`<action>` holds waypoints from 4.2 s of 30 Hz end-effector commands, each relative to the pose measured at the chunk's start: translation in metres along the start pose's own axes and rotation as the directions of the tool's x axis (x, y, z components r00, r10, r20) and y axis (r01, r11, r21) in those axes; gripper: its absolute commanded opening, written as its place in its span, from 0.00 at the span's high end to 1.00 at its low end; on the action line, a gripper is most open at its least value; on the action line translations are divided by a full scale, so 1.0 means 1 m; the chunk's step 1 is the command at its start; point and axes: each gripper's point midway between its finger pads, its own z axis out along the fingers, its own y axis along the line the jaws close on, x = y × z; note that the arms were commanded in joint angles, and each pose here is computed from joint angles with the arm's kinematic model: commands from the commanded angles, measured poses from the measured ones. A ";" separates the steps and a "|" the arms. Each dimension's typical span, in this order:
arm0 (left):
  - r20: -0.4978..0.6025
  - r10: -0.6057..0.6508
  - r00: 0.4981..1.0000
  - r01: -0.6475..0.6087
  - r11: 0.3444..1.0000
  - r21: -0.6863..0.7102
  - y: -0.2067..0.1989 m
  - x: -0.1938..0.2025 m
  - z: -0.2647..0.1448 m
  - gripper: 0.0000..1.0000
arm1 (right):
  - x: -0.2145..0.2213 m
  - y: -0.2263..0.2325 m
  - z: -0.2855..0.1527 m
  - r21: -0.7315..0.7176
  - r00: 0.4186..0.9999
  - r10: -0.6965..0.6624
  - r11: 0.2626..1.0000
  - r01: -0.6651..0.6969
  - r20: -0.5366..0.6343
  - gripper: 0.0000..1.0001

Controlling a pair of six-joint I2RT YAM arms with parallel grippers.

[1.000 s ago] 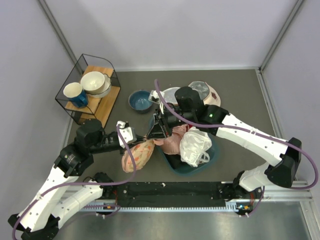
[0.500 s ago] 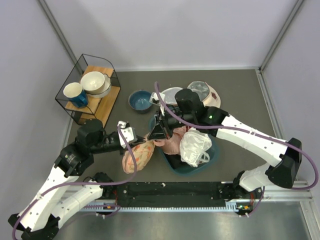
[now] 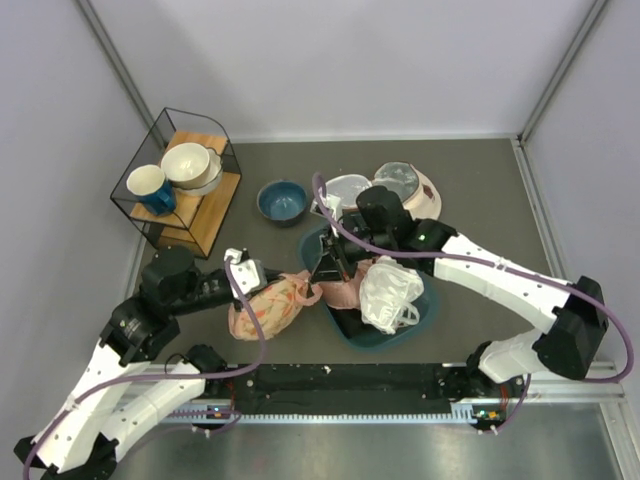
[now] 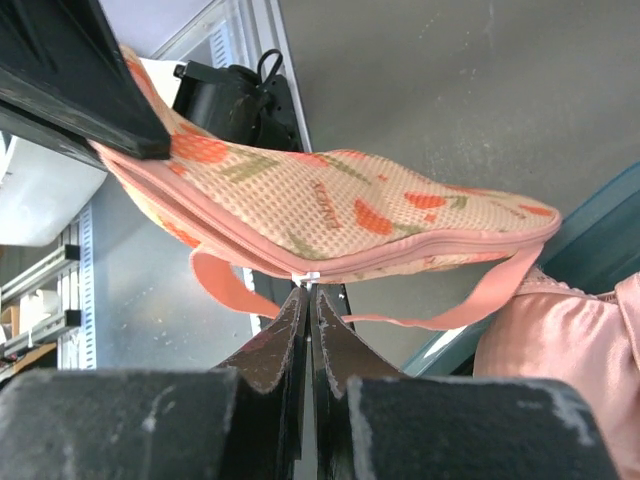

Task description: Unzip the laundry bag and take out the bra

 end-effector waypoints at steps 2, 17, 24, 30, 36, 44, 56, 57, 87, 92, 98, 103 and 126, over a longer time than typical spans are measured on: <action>0.138 0.154 0.978 -0.126 0.973 -0.192 0.034 -0.052 -0.020 1.00 | -0.008 -0.012 0.002 0.034 1.000 0.008 0.999 -0.008 0.007 1.00; 0.278 0.352 0.894 0.002 0.618 -0.786 0.119 -0.119 -0.123 1.00 | -0.081 -0.018 0.001 -0.009 0.985 0.041 0.999 -0.040 0.168 1.00; 0.293 0.365 0.884 0.009 0.613 -0.790 0.119 -0.119 -0.122 1.00 | -0.069 -0.058 -0.014 0.066 0.974 0.111 0.990 -0.127 0.196 1.00; 0.300 0.369 0.880 0.014 0.610 -0.792 0.117 -0.119 -0.124 1.00 | -0.064 -0.091 -0.050 0.144 0.947 0.169 0.966 -0.214 0.275 1.00; 0.302 0.358 0.884 0.022 0.613 -0.790 0.118 -0.115 -0.121 1.00 | -0.079 -0.069 -0.077 0.158 0.930 0.133 0.968 -0.196 0.344 1.00; 0.320 0.233 0.918 0.092 0.661 -0.745 0.116 -0.073 -0.090 1.00 | -0.098 -0.034 -0.119 0.215 0.907 0.035 0.967 -0.136 0.419 1.00; 0.426 0.005 0.905 0.283 0.740 -0.611 0.097 -0.036 -0.055 0.01 | -0.066 -0.038 -0.107 0.220 0.941 -0.005 0.973 -0.074 0.337 1.00; 0.388 -0.018 0.922 0.264 0.761 -0.593 0.097 -0.036 -0.047 0.01 | -0.065 -0.036 -0.107 0.212 0.943 -0.010 0.975 -0.064 0.333 1.00; 0.234 -0.320 0.918 0.304 0.947 0.101 0.029 -0.032 0.095 0.07 | -0.078 -0.008 -0.106 0.130 0.942 -0.034 0.991 -0.010 0.334 1.00; 0.267 -0.361 0.893 0.356 0.932 0.068 0.032 -0.039 0.100 0.05 | -0.078 -0.009 -0.104 0.133 0.944 -0.032 0.991 -0.012 0.330 1.00; 0.311 -0.448 0.838 0.482 0.876 -0.037 0.039 -0.046 0.100 0.14 | -0.080 -0.010 -0.103 0.140 0.942 -0.030 0.990 -0.018 0.334 1.00; 0.299 -0.465 0.833 0.529 0.828 -0.186 0.041 -0.035 0.109 0.18 | -0.081 -0.010 -0.104 0.141 0.941 -0.029 0.990 -0.020 0.337 1.00; 0.293 -0.429 0.855 0.506 0.814 -0.284 0.048 -0.018 0.099 1.00 | -0.074 -0.031 -0.101 0.217 0.942 -0.018 0.974 -0.059 0.335 1.00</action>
